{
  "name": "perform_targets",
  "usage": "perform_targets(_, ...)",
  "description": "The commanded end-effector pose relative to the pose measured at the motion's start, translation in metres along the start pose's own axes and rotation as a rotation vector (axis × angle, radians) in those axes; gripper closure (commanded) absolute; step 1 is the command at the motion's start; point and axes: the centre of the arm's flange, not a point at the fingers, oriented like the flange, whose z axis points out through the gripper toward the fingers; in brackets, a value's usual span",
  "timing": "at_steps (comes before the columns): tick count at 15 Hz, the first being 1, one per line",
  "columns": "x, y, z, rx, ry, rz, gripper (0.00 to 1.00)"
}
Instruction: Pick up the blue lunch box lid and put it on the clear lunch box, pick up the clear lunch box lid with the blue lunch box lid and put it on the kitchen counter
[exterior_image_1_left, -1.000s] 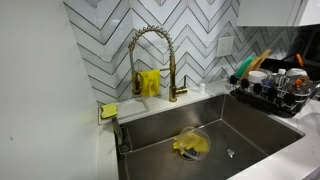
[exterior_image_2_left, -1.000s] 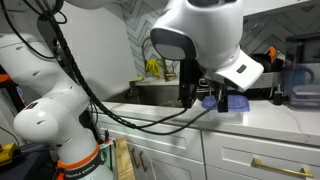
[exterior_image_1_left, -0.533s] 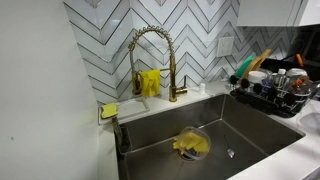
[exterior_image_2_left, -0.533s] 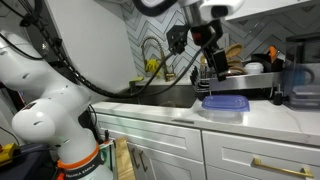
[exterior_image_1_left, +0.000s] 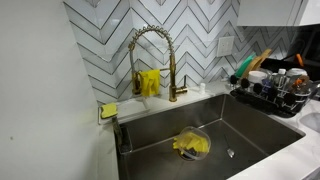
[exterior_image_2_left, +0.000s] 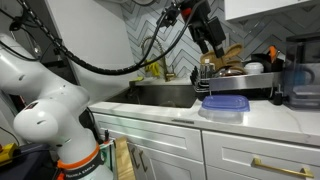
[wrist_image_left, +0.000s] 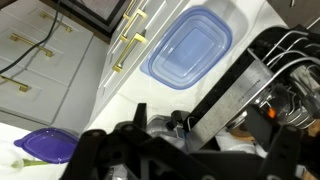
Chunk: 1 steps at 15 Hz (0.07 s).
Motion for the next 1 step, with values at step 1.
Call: perform_targets(1, 0.0001, 0.0016, 0.0014, 0.000, -0.003, 0.003, 0.00)
